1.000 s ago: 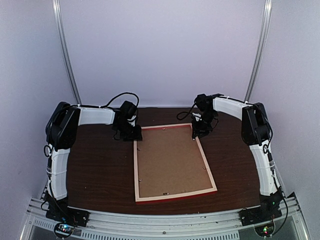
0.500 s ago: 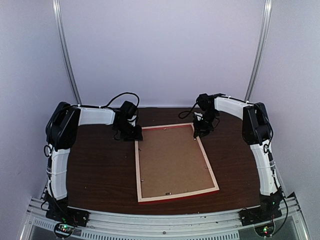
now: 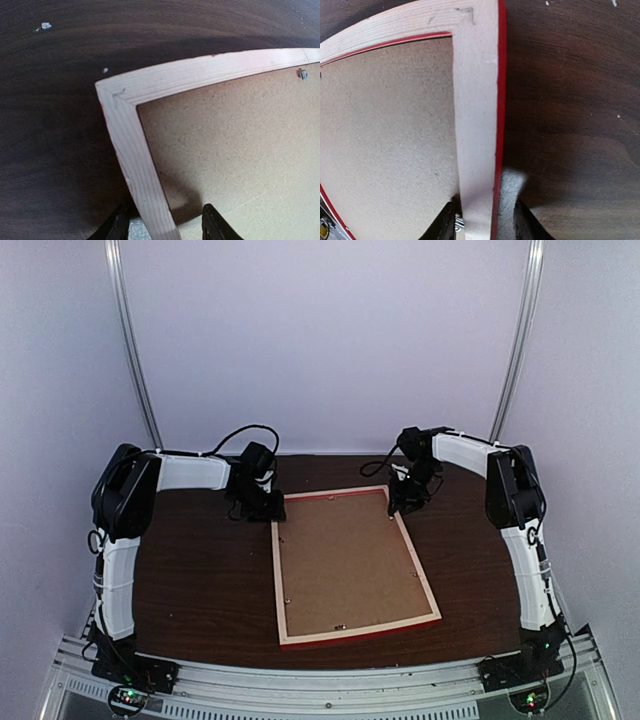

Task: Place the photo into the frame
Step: Press the fastener onto the backboard.

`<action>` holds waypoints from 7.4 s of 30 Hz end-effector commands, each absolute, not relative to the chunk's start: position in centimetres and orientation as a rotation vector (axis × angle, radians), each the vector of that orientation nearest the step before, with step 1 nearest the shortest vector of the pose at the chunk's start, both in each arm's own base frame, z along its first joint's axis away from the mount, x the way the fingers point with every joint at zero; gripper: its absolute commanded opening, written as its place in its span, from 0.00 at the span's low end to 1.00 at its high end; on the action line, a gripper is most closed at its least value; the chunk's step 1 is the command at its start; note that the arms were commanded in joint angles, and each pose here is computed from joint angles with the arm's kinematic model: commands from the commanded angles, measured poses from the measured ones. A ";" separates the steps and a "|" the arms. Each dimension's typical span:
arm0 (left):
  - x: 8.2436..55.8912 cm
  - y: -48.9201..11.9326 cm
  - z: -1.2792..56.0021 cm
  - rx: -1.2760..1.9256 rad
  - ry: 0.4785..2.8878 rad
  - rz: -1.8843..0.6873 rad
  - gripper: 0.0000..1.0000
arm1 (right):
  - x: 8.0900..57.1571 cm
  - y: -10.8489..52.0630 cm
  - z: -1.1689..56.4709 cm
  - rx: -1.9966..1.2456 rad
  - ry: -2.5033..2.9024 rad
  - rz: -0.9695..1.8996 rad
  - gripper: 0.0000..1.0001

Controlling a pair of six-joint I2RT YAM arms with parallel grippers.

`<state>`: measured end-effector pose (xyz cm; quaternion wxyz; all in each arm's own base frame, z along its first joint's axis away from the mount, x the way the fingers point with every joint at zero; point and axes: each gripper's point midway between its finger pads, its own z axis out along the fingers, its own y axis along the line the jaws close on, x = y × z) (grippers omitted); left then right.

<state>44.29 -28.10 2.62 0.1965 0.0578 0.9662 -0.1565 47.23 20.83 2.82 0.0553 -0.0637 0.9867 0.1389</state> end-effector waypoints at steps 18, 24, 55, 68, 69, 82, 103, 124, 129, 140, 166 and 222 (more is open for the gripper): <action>43.8 -29.1 2.0 0.192 2.719 -0.490 0.57 | 45.9 19.5 4.0 -0.155 2.953 0.442 0.51; 43.8 -29.2 1.8 0.195 2.716 -0.496 0.53 | 44.9 19.0 3.6 -0.163 2.961 0.409 0.50; 44.2 -30.1 0.6 0.237 2.732 -0.531 0.39 | 47.5 19.7 3.8 -0.200 2.871 0.240 0.48; 45.0 -30.3 2.3 0.238 2.701 -0.516 0.56 | 45.8 20.7 6.2 -0.194 2.822 0.419 0.51; 45.2 -30.3 2.6 0.241 2.695 -0.513 0.58 | 45.4 20.6 6.2 -0.194 2.825 0.418 0.51; 46.5 -29.0 7.0 0.260 2.603 -0.440 0.74 | 39.5 19.5 5.5 -0.176 2.861 0.454 0.50; 45.5 -27.9 7.1 0.258 2.603 -0.439 0.69 | 41.8 19.1 3.7 -0.136 2.849 0.297 0.46; 44.9 -29.2 4.0 0.269 2.662 -0.511 0.61 | 45.9 18.8 2.5 -0.135 2.827 0.147 0.45; 44.6 -29.5 3.4 0.280 2.674 -0.517 0.60 | 46.1 19.3 2.3 -0.146 2.821 0.177 0.45; 44.5 -29.7 3.0 0.288 2.681 -0.521 0.60 | 45.6 21.3 2.2 -0.208 2.824 0.327 0.45; 44.1 -29.8 2.8 0.289 2.688 -0.519 0.59 | 42.0 20.5 2.2 -0.274 2.896 0.315 0.45; 42.5 -29.3 1.3 0.276 2.739 -0.366 0.18 | 42.4 20.6 2.8 -0.232 2.896 0.518 0.46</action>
